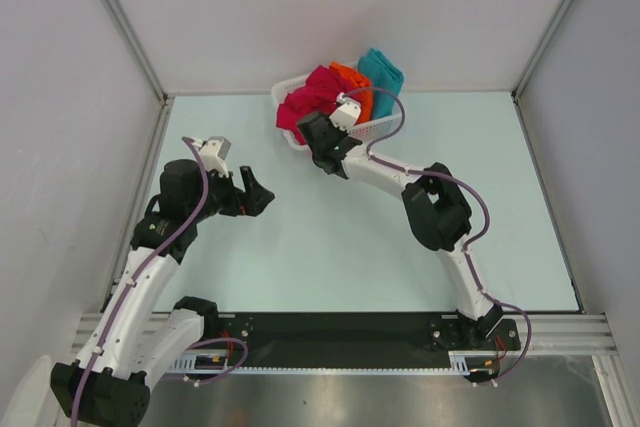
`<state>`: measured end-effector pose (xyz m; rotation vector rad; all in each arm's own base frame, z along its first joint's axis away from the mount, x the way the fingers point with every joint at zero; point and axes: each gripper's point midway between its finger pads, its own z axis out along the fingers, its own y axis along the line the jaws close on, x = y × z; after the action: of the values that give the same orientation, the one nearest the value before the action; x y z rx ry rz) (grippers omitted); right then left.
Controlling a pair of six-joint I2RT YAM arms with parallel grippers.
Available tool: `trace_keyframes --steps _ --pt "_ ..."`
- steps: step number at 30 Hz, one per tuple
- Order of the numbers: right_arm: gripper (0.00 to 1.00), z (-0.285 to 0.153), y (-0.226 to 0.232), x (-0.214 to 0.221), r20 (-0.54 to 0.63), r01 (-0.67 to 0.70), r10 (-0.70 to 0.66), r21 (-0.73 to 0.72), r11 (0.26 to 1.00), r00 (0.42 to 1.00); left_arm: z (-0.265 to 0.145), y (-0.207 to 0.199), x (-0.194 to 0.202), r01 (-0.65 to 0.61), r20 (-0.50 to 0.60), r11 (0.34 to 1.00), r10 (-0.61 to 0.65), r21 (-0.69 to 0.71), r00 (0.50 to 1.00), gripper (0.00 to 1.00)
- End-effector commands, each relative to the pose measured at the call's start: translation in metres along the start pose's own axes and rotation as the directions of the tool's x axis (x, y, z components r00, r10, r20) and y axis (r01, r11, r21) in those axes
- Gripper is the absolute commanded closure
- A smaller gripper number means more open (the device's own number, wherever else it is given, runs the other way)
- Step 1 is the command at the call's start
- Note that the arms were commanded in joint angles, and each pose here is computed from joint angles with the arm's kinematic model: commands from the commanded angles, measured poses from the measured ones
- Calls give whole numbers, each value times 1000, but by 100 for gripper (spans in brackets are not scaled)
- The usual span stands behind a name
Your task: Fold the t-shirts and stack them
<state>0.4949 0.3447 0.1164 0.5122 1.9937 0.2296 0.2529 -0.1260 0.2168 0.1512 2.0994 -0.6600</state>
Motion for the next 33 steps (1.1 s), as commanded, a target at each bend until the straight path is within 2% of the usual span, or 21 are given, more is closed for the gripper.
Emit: trace_keyframes --steps 1,8,13,19,20,25,26,33 --pt "100 7 -24 13 -41 87 -85 45 995 996 -6 -9 -22 -46 60 998 44 33 997 1" --pt "100 -12 -59 7 -13 69 -67 160 985 998 -5 -10 -21 -41 60 998 38 45 997 0" --pt "100 -36 -99 -11 69 11 -30 254 967 997 -6 -10 -20 -40 64 998 37 48 997 0" --pt "100 -63 -140 -40 191 -67 -7 376 924 981 -6 -12 -18 -35 67 997 30 67 997 1" --pt "100 -70 -152 -46 208 -54 -38 416 908 977 -6 -13 -19 -34 71 997 29 70 997 0" --pt "100 -85 -187 -56 249 -100 -36 510 854 968 -8 -14 -16 -36 71 996 31 78 997 0" --pt "100 -87 -190 -58 280 -148 0 509 848 960 -8 -14 -16 -37 71 996 32 78 997 0" --pt "100 -100 -218 -58 312 -209 31 556 805 950 -9 -15 -15 -40 68 995 34 86 997 0"
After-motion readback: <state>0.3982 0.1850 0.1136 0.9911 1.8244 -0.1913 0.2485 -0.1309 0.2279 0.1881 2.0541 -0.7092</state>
